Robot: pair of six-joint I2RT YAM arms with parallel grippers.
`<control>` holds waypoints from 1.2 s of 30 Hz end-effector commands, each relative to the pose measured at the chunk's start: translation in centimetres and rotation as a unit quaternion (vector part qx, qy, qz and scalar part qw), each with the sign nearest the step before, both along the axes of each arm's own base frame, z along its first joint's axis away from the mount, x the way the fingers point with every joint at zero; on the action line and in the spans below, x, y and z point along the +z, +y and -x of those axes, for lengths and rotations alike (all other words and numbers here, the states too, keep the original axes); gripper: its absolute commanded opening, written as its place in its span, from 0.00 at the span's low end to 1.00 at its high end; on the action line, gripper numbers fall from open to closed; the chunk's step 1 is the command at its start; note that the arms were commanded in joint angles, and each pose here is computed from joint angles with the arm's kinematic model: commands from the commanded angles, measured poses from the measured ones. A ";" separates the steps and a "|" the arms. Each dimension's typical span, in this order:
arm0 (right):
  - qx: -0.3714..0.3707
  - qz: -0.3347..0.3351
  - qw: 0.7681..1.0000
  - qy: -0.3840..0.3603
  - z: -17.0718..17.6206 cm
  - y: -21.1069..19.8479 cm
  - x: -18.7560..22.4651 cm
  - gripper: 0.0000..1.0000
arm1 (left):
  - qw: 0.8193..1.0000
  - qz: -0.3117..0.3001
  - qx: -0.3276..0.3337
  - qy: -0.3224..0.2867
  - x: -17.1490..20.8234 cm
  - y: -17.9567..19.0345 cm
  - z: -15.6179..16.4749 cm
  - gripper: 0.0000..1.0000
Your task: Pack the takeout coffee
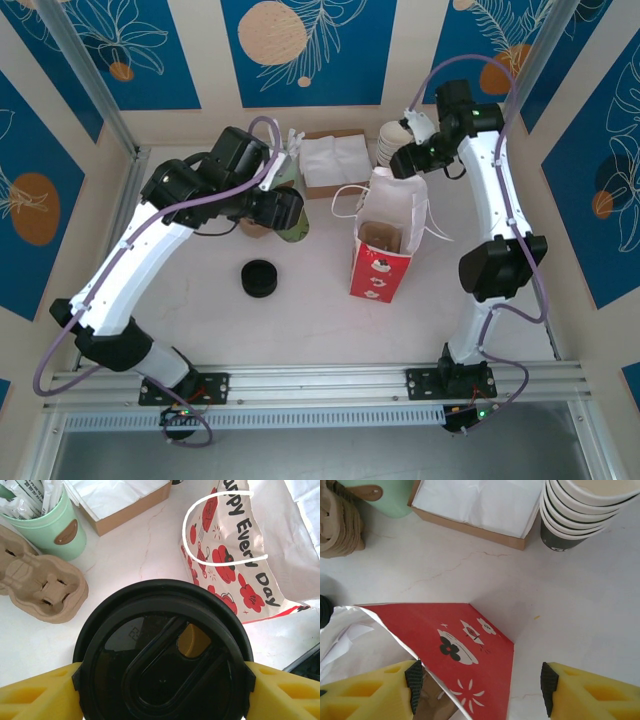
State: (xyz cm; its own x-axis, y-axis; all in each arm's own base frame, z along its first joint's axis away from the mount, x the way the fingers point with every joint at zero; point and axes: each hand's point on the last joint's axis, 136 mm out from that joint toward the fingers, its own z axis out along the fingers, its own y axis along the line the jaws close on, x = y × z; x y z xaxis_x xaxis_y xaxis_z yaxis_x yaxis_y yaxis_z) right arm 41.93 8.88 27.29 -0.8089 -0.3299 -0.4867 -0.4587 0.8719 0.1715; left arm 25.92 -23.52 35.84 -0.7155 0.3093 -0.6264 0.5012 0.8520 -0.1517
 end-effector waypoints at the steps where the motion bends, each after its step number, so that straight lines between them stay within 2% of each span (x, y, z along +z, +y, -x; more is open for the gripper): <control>1: 0.037 -0.045 0.998 0.014 0.9 1.8 0.2 0.65 | 1.000 0.007 0.003 -0.003 0.9 0.5 1.0 0.74; 7: 0.058 -0.058 0.996 0.034 1.5 3.3 -0.7 0.64 | 1.000 0.008 0.005 -0.004 0.8 0.3 1.0 0.74; 12: 0.051 -0.034 0.997 0.053 1.9 3.0 -2.5 0.56 | 1.000 0.008 0.005 -0.005 0.7 0.3 1.0 0.74; 16: 0.041 -0.019 0.998 0.050 1.8 2.8 -2.7 0.38 | 1.000 0.009 0.001 -0.003 0.5 0.3 1.2 0.74; 19: 0.041 -0.008 0.998 0.043 1.7 3.3 -2.3 0.18 | 1.000 0.008 -0.001 -0.005 0.5 0.3 1.3 0.74; 22: 0.050 -0.005 0.998 0.029 1.8 4.5 -1.4 0.08 | 1.000 0.010 -0.001 -0.011 1.0 0.4 1.3 0.74; 29: 0.044 -0.006 0.999 0.018 2.6 6.2 0.6 0.00 | 1.000 0.021 -0.001 -0.011 1.3 0.2 1.3 0.74; 36: -0.040 -0.061 0.994 0.078 4.6 7.8 1.6 0.00 | 0.999 0.032 -0.003 -0.020 2.1 -0.3 1.0 0.74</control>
State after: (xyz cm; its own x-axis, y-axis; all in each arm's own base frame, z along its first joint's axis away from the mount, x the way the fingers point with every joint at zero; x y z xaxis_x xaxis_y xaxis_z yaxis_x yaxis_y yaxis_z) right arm 39.02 16.06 26.72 -0.8533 -0.3249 -0.4078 -0.4500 0.8540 0.2612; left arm 25.36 -23.61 36.06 -0.7144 0.2981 -0.6331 0.4999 0.8505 -0.1636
